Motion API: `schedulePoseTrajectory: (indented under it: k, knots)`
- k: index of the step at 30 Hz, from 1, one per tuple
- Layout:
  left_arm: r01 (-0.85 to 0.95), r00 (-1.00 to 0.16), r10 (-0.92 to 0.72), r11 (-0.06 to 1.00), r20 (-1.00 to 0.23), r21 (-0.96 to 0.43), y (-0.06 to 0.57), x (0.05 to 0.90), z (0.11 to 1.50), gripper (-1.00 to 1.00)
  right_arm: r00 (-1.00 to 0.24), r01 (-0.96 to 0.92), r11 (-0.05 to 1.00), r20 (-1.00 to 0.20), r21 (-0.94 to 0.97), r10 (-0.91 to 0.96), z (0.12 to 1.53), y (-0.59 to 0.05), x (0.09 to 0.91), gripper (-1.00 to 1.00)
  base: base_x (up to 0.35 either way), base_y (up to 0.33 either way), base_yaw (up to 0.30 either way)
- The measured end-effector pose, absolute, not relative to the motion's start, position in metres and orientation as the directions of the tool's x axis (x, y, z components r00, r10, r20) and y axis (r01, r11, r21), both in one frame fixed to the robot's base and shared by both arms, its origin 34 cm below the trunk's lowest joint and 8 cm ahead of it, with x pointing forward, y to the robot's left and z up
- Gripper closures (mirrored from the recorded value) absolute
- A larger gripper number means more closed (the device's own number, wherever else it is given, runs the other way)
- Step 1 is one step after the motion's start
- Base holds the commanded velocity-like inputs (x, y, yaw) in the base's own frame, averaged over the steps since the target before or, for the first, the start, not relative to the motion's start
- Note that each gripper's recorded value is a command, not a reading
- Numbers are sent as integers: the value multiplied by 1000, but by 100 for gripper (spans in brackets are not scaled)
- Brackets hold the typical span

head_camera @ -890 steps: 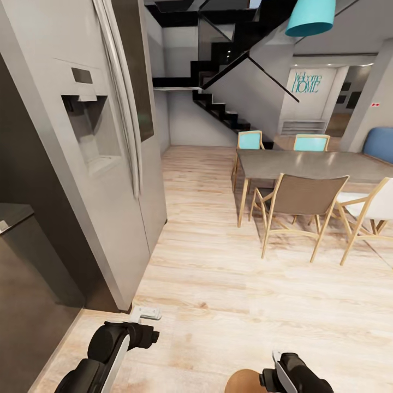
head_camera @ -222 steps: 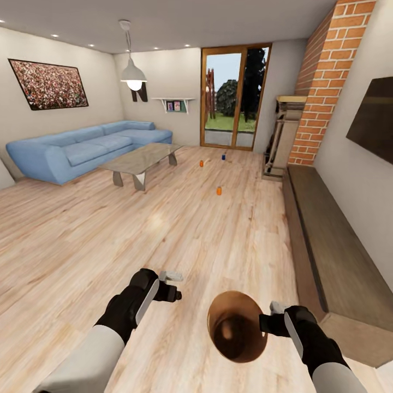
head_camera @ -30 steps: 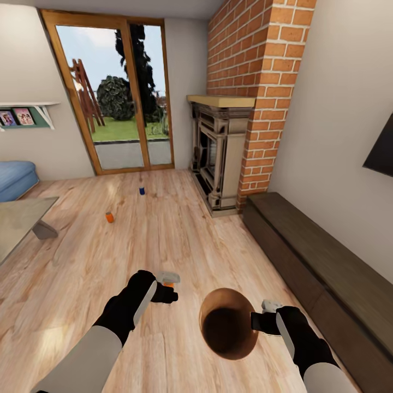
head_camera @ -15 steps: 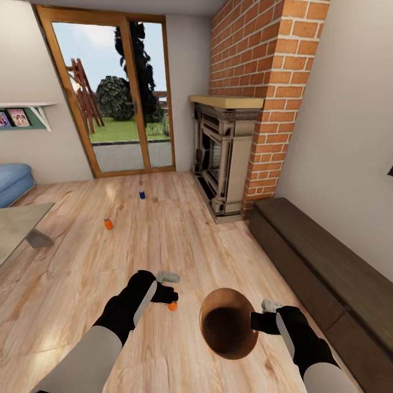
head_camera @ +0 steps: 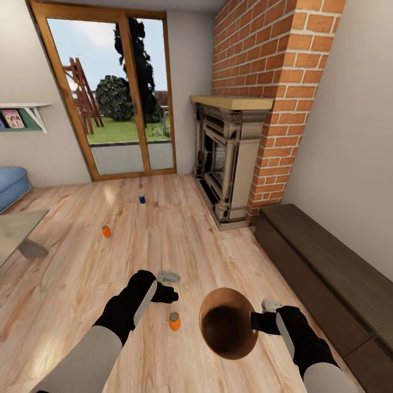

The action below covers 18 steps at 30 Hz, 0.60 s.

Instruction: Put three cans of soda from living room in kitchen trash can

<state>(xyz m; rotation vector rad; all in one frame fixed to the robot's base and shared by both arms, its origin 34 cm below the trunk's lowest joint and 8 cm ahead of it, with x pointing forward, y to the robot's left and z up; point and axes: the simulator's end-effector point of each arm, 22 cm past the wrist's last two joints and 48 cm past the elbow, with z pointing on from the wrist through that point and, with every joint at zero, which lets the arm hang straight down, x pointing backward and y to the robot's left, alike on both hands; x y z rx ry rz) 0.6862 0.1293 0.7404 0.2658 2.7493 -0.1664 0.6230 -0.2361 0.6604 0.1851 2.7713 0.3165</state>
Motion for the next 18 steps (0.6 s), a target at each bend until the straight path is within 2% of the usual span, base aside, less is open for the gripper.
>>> schedulePoseTrajectory:
  k: [18]
  knots:
    - [206,-912,161,975,-376,-82,129,687,741,-100,-932,89,967,-322,240,165,660,-236,623,100,338,20,0]
